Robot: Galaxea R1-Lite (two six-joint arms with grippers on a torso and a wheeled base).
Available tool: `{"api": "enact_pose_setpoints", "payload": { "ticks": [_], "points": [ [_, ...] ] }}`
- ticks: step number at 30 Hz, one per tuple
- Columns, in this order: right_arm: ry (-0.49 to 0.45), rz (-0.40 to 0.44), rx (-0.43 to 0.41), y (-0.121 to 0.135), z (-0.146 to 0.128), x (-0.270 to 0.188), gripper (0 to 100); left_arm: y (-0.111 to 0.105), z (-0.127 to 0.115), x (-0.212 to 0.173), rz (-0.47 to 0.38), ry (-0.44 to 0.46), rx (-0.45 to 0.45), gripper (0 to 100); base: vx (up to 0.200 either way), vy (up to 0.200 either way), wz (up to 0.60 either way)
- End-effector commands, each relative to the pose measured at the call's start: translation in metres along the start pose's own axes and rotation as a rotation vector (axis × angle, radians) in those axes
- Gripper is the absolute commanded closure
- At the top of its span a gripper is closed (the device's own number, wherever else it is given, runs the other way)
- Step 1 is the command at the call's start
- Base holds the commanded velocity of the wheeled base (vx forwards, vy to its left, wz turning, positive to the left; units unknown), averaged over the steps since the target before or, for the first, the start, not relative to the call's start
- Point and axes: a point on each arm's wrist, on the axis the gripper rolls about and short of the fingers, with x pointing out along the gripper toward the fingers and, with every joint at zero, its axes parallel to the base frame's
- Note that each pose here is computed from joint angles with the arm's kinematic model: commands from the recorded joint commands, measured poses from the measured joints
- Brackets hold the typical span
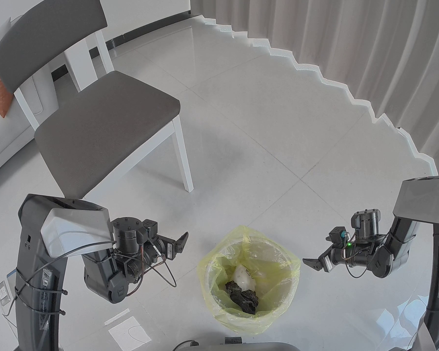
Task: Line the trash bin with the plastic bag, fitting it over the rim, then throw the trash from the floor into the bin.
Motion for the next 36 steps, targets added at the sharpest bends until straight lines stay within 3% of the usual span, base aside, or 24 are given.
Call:
{"api": "enact_pose_setpoints", "payload": {
  "ticks": [1,19,29,36],
  "points": [
    [0.035,0.011,0.01,-0.004,-0.009,0.021,0,0.002,0.006,-0.008,0.005,-0.018,-0.004,0,0.0,0.0,0.0],
    [0.028,0.045,-0.05,0.005,-0.001,0.041,0,0.002,-0.004,-0.01,0.013,-0.012,-0.005,0,0.0,0.0,0.0],
    [0.078,0.077,-0.054,0.007,0.013,0.061,0,0.004,-0.006,-0.018,0.017,-0.016,-0.009,0,0.0,0.0,0.0],
    [0.098,0.022,-0.008,-0.018,0.002,0.047,0,0.005,-0.009,-0.019,0.017,-0.008,-0.011,0,0.0,0.0,0.0]
  ]
}}
